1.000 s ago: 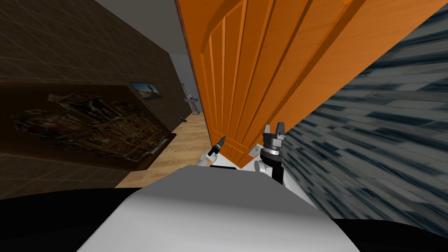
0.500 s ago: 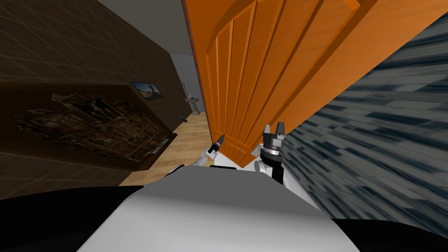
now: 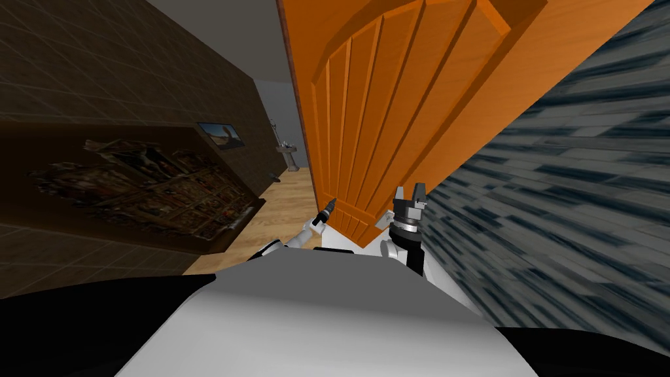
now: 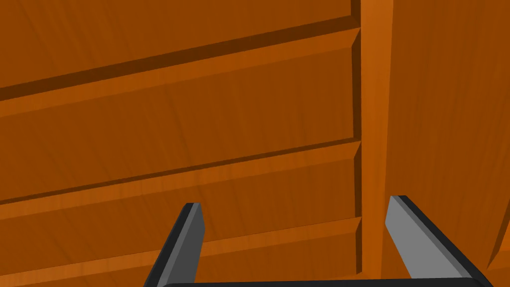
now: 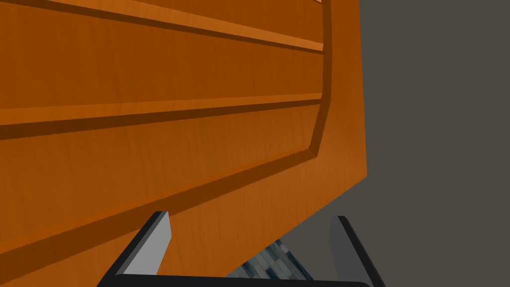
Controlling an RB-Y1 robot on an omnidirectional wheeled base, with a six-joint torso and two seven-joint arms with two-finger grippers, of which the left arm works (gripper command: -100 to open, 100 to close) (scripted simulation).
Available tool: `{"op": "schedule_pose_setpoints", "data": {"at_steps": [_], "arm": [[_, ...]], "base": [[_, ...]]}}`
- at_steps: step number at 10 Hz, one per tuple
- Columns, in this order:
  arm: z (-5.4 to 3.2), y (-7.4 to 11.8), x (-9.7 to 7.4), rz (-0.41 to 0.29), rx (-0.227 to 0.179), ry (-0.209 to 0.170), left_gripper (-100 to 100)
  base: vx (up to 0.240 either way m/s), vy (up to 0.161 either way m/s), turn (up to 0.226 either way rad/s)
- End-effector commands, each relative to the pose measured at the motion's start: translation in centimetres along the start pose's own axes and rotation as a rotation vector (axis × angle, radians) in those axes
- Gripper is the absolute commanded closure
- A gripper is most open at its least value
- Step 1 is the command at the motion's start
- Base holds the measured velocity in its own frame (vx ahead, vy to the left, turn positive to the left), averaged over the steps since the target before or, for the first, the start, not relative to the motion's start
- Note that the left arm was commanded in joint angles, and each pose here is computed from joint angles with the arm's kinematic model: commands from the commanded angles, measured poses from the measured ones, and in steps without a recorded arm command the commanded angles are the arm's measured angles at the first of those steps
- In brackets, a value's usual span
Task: Push the door open
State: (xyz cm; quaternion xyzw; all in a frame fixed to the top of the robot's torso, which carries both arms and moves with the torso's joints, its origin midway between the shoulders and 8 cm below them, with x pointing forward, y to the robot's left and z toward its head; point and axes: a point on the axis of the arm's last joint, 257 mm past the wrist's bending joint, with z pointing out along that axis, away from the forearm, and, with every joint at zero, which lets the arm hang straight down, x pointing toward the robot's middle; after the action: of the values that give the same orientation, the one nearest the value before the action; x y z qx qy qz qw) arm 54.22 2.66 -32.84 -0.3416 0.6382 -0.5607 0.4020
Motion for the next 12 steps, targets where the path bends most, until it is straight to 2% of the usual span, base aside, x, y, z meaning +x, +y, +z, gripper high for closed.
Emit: {"op": "schedule_pose_setpoints", "data": {"at_steps": [1,5,7,12], "arm": [[0.88,-0.7,0.0,-0.02,0.009,-0.003,-100],[2.25,-1.8,0.4,-0.054,0.022,-0.002,-100],[2.8,-2.2,0.9,-0.071,0.029,0.001,-100],[3.65,-3.1,2.0,-0.102,0.039,0.009,-100]], "base": [[-0.145,0.0,-0.037],[-0.18,-0.061,-0.032],[-0.154,-0.151,-0.039],[-0.166,-0.123,-0.029]]}}
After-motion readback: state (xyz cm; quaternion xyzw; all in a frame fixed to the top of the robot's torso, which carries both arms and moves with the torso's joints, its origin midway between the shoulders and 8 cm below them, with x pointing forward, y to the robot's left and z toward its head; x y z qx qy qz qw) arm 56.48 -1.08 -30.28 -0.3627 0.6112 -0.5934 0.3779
